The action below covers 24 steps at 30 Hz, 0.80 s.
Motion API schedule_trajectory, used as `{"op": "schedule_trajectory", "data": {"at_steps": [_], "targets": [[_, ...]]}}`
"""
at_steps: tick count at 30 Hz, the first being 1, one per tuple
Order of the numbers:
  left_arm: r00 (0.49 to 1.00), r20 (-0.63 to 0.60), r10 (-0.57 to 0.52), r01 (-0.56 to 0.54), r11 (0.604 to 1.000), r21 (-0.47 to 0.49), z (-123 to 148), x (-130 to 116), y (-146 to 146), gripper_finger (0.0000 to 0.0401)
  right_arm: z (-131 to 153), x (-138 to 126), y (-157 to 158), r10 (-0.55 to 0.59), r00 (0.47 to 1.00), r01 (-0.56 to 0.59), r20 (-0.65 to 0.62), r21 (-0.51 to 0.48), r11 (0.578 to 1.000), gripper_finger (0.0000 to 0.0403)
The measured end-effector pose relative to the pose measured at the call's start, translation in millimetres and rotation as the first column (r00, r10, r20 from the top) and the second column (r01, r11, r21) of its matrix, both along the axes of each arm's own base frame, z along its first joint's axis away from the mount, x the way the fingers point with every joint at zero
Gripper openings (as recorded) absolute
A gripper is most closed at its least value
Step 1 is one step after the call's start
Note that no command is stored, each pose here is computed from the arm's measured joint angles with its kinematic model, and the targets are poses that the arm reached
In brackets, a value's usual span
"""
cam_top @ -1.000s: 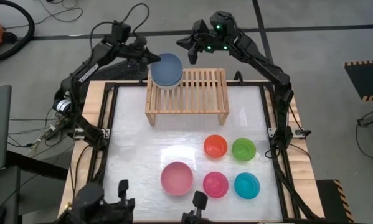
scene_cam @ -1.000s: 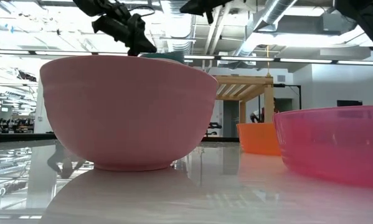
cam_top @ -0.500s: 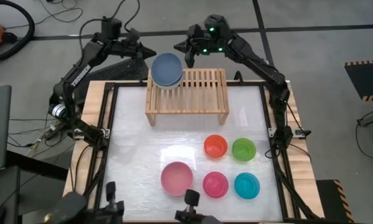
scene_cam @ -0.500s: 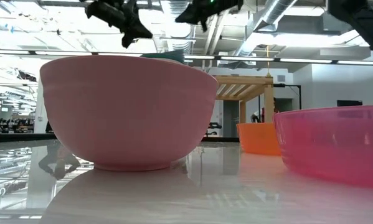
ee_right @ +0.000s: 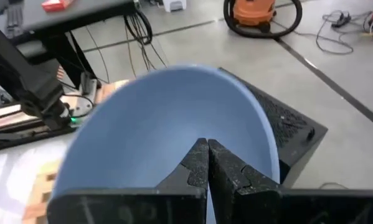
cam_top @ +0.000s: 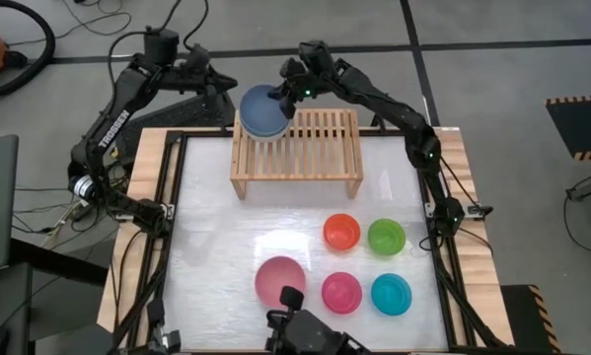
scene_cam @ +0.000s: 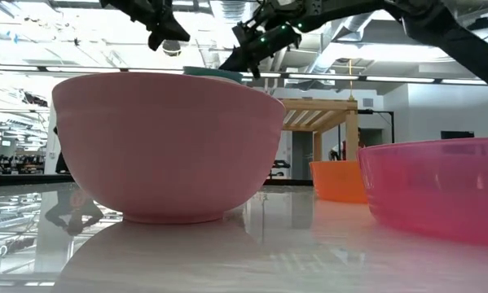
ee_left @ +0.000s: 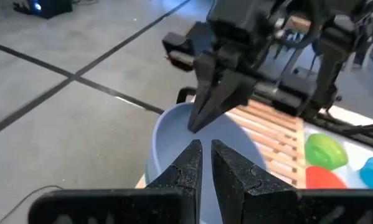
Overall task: Place and stack bowls onto a shelf
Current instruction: Stack the large blue bowl on top of the large green bowl
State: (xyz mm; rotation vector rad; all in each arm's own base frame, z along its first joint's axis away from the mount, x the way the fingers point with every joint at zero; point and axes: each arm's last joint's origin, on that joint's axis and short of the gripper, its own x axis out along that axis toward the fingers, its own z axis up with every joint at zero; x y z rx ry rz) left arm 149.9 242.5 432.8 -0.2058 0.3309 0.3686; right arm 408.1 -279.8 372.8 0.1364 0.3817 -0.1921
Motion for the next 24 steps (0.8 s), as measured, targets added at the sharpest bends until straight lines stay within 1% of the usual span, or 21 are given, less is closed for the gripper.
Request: {"op": "schedule_trajectory", "data": {"at_steps": [4, 6, 9, 11, 15, 18, 21, 24], "targets": [[1.0, -0.02, 0.001, 0.0, 1.0, 0.018, -1.1, -0.4, -0.2, 0.002, 9.4, -1.2, 5.4, 0.008, 1.0, -0.008, 0.026, -0.019, 1.0, 0.0025], [1.0, -0.023, 0.0, 0.001, 0.999, 0.034, -1.6, 0.3, 1.4, 0.002, 18.9, -3.9, 7.2, 0.003, 0.998, 0.0, 0.059, -0.046, 0.999, 0.0025], [1.0, -0.026, -0.005, 0.008, 0.995, 0.102, -7.9, 6.5, 10.0, 0.002, 32.8, -9.2, 8.8, -0.009, 0.994, 0.017, 0.106, -0.083, 0.996, 0.0025], [1.0, -0.018, -0.012, 0.014, 0.993, 0.114, -17.2, 13.8, 20.7, 0.002, 34.9, -11.8, 8.2, -0.014, 0.994, 0.023, 0.106, -0.083, 0.996, 0.0025], [0.999, -0.005, -0.053, 0.054, 0.993, 0.106, -35.9, 28.4, 43.3, 0.002, 31.1, -11.4, 6.8, -0.033, 0.995, 0.037, 0.094, -0.05, 0.998, 0.0025], [0.997, 0.012, -0.074, 0.073, 0.994, 0.079, -49.3, 36.5, 58.2, 0.002, 31.1, -11.4, 7.4, -0.032, 0.995, 0.036, 0.092, -0.046, 0.998, 0.0025], [0.998, 0.002, -0.07, 0.07, 0.996, 0.059, -57.9, 39.8, 64.8, 0.002, 29.8, -11.5, 7.9, -0.032, 0.996, 0.035, 0.08, -0.038, 0.999, 0.0025], [0.999, -0.02, -0.041, 0.042, 0.998, 0.051, -61.2, 38.2, 67.5, 0.002, 29.5, -11.6, 8.0, -0.031, 0.997, 0.034, 0.077, -0.037, 0.999, 0.0025]]}}
